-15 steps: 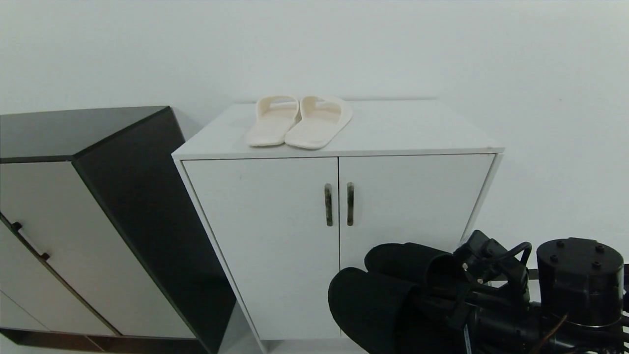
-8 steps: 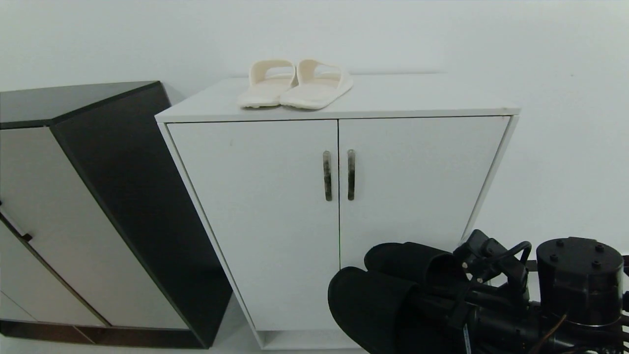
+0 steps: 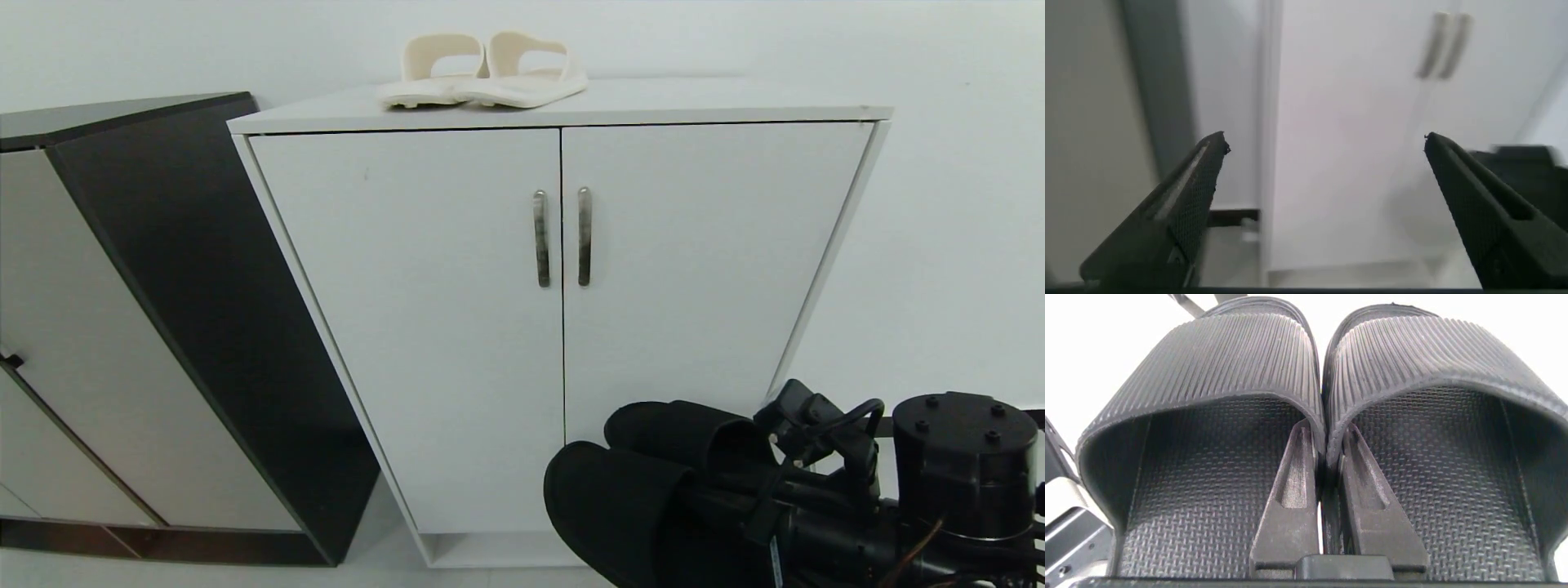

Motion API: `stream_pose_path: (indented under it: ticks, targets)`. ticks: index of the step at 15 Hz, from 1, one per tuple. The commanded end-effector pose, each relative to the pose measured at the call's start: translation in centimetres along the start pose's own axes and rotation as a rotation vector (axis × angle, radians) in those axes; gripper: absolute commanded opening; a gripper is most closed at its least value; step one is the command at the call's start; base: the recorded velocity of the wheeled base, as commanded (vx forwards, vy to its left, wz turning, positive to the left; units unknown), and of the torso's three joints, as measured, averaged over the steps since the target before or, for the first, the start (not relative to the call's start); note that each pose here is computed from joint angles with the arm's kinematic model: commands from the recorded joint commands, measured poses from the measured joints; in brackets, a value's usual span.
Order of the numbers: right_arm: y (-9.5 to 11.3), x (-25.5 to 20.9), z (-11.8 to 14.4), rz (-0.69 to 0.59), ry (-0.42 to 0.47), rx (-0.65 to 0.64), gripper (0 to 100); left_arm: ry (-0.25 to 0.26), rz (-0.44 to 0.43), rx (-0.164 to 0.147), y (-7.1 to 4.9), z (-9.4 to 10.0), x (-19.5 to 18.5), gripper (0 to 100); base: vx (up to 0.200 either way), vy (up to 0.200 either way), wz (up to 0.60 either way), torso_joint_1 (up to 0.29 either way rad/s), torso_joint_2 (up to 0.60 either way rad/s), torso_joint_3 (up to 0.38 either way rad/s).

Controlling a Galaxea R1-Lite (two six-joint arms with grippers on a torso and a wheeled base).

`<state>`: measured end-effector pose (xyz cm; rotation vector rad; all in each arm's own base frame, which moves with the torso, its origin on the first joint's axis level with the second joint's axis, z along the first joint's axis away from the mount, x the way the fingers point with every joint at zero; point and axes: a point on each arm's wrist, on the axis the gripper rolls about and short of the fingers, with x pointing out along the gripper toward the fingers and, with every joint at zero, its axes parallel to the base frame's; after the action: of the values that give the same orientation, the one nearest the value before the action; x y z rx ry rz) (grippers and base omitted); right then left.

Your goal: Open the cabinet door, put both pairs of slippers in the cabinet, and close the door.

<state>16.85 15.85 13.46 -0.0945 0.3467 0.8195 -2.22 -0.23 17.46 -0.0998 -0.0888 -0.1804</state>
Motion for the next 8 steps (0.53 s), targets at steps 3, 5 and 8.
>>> stream_pose_path:
  ticks: [3, 5, 8]
  targets:
    - [0.0, 0.1, -0.2, 0.005, 0.009, 0.000, 0, 0.341, -0.206, 0.020, 0.4, 0.1, 7.0, 100, 0.000, 0.000, 0.00, 0.001, 0.03, 0.014]
    - [0.1, 0.1, -0.1, 0.007, 0.005, -0.003, 0, 0.290, -0.298, 0.060, 0.0, 0.8, 9.6, 100, 0.000, 0.000, 0.00, 0.000, 0.00, 0.000]
    - [0.4, 0.1, 0.0, 0.016, 0.004, -0.007, 0, 0.252, -0.455, 0.071, -1.8, 1.4, 13.3, 100, 0.000, 0.000, 0.00, 0.000, 0.00, 0.000]
